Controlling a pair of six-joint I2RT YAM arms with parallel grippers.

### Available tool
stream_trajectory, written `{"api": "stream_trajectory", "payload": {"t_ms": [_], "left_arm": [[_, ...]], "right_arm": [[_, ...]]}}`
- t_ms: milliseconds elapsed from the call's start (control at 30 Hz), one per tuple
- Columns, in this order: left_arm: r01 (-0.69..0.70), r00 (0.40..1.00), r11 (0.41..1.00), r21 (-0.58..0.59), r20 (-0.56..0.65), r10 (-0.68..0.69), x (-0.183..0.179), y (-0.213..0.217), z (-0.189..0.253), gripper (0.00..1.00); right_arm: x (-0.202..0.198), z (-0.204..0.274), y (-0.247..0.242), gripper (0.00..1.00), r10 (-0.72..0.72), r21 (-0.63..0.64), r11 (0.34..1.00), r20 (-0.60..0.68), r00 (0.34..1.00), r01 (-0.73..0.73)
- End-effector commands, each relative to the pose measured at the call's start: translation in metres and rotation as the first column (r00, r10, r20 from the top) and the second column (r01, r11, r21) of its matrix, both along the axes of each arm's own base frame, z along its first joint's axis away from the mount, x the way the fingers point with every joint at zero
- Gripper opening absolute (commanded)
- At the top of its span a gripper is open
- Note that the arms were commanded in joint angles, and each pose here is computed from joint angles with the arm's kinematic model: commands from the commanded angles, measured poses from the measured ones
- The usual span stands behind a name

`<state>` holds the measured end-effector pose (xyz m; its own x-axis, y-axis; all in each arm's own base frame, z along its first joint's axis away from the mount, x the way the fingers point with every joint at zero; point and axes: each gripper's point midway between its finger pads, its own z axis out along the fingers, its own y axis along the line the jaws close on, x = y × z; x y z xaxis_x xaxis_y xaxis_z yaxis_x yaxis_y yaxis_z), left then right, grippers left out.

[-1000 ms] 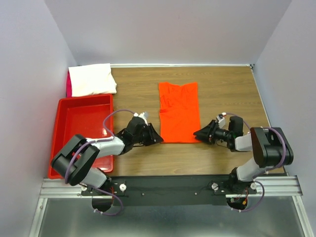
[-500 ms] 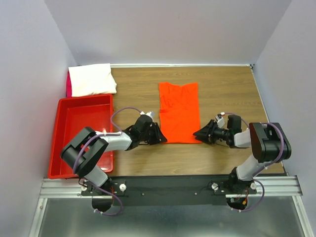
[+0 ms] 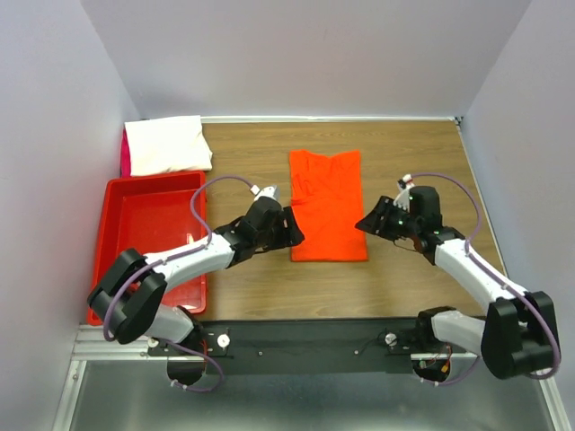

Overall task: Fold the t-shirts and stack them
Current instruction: Fold the tshirt

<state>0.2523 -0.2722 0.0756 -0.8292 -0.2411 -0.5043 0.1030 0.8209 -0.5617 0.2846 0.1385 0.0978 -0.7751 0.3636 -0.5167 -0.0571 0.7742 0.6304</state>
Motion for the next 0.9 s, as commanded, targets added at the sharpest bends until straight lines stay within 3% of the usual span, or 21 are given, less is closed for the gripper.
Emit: {"api": "stream_trajectory", "payload": {"t_ms": [0,200,567,867], "left_arm": [[-0.071,0.993,0.974,0.214,0.107,0.049,0.011,0.023,0.014,0.75],[-0.069,0.992,0.949,0.307,0.123,0.033,0.006,0.022,0.017,0.77],[-0.032,0.995,0.937,0.347,0.102,-0.004,-0.002,0.015,0.002,0.77],[-0.022,0.995,0.933,0.358,0.095,-0.013,-0.004,0.014,-0.003,0.76]], "right_arm": [[-0.021,-0.03,-0.036,0.59,-0.153,-0.393,0.914,-0.105,0.983,0.1],[-0.034,-0.046,-0.03,0.59,-0.162,-0.543,0.839,-0.167,0.973,0.046],[-0.05,-0.078,-0.015,0.57,-0.123,-0.553,0.832,-0.271,0.955,-0.05],[-0.076,-0.111,-0.026,0.43,-0.138,-0.596,0.796,-0.352,0.926,-0.107]]}}
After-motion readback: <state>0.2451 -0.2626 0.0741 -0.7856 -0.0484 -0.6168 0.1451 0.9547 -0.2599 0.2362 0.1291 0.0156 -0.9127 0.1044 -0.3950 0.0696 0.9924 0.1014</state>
